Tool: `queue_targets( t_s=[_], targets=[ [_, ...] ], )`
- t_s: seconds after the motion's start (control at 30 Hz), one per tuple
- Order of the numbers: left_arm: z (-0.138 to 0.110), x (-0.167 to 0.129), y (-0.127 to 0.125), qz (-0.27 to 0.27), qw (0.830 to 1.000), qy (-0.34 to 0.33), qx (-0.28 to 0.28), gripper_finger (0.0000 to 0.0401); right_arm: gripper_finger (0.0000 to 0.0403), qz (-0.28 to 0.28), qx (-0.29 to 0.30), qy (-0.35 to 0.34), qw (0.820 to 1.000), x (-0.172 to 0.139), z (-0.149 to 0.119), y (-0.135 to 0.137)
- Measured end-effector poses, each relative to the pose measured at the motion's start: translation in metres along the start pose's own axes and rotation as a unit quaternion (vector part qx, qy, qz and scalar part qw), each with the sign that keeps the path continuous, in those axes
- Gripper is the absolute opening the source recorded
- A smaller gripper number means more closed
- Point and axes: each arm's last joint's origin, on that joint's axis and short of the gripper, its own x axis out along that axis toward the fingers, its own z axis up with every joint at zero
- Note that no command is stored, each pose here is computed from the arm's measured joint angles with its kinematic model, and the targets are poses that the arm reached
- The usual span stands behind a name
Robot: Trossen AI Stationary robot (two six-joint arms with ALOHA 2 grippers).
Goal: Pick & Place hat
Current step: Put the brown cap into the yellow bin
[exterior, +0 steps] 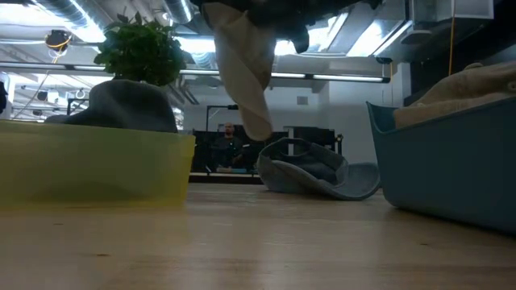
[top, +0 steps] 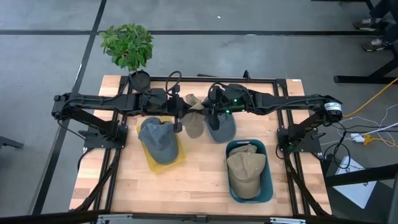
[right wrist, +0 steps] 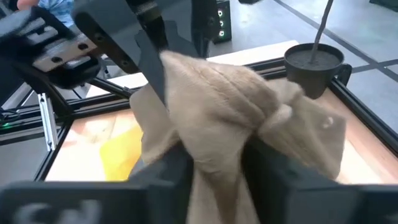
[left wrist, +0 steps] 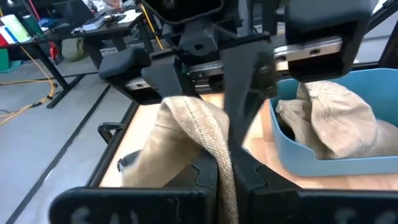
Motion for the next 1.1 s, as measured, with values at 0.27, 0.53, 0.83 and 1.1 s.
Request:
queue_targets(
  t_s=[0.27,0.53,0.83,1.1],
  targets=[
    [-0.001,-0.009,0.001,-0.002,1.000,0.016,-0.001,0.0032,0.0027,-0.001,0.016,0.015,1.000,0.000,-0.003,0.000],
    [-0.003,-0.021,0.001,-0.028,0.999,0.034,0.007,0.0095,0.0013,0.005,0.057,0.050,0.997,-0.001,-0.010,0.010],
    [-0.011,-0.033,-0.001,-0.087,0.993,0.080,-0.010,0.0147,0.0013,0.022,0.111,0.114,0.987,-0.034,0.015,0.048],
    [-0.022,-0.029,-0.004,-0.098,0.987,0.129,-0.012,0.0142,0.0015,0.046,0.208,0.195,0.957,-0.079,0.045,0.096]
  ],
)
